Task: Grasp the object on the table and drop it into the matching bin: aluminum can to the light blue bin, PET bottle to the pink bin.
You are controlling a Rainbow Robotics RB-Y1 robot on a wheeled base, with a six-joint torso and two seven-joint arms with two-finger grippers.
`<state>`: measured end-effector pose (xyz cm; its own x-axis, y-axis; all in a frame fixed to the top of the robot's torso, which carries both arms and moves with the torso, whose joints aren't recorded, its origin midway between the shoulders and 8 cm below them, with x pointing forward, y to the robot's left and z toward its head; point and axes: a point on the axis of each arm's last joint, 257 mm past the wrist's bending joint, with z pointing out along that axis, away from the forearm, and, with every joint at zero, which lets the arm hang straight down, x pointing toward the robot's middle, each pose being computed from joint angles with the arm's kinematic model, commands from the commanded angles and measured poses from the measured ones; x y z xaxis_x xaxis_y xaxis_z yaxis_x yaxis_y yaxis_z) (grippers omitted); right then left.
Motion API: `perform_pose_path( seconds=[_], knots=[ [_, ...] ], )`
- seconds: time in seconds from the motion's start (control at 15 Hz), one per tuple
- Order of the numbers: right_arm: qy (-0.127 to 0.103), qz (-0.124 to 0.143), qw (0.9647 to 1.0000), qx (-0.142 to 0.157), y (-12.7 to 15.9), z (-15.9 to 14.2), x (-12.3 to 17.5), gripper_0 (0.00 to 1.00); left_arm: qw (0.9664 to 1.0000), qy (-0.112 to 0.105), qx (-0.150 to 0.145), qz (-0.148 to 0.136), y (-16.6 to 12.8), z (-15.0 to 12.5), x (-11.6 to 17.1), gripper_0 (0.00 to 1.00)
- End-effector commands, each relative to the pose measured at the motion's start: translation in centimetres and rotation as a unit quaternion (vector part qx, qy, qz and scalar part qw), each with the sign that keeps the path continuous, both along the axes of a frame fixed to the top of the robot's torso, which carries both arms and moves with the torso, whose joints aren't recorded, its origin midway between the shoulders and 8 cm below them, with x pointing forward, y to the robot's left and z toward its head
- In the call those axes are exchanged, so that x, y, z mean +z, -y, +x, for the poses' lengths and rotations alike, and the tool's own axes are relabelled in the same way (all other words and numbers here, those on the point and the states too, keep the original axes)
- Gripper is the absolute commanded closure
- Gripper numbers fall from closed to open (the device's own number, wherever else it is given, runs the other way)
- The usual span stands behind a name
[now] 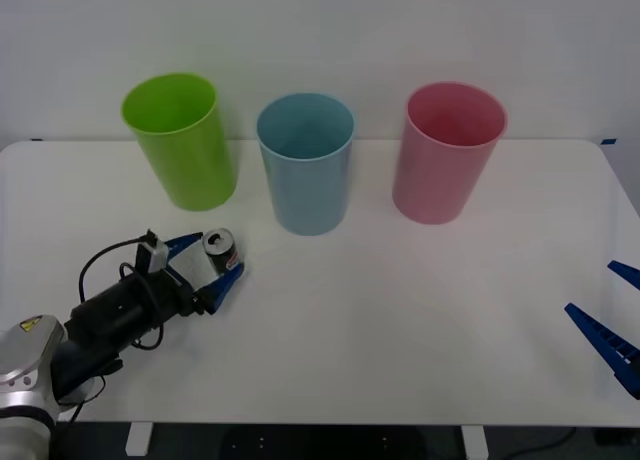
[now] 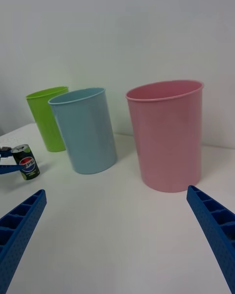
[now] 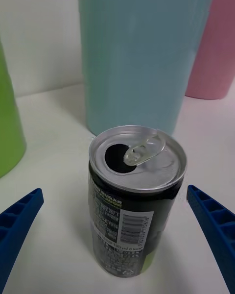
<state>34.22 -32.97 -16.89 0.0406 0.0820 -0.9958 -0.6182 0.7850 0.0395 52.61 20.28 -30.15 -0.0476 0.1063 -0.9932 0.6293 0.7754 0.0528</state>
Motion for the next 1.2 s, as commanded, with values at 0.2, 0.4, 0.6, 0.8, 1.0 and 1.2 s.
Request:
perform_pose_path(
  seconds=[0.2,0.4,0.6,0.8,1.0,1.2],
  knots=[
    [0.000,0.000,1.0000,0.000,0.0,0.0,0.0,0.00,0.9998,0.002,-0.004,0.018,1.1,0.9,-0.4,0.00],
    [0.000,0.000,1.0000,0.000,0.0,0.0,0.0,0.00,0.9998,0.004,-0.006,0.018,1.8,0.8,-0.5,0.00],
    [0.000,0.000,1.0000,0.000,0.0,0.0,0.0,0.00,0.9998,0.005,-0.007,0.019,1.9,0.8,-0.6,0.01],
    [0.000,0.000,1.0000,0.000,0.0,0.0,0.0,0.00,0.9998,0.005,-0.004,0.017,1.7,0.9,-0.5,1.00],
    [0.000,0.000,1.0000,0.000,0.0,0.0,0.0,0.00,0.9999,0.004,-0.004,0.016,1.7,0.9,-0.5,1.00],
    [0.000,0.000,1.0000,0.000,0.0,0.0,0.0,0.00,0.9999,0.004,-0.004,0.015,1.7,0.9,-0.4,1.00]
  ],
)
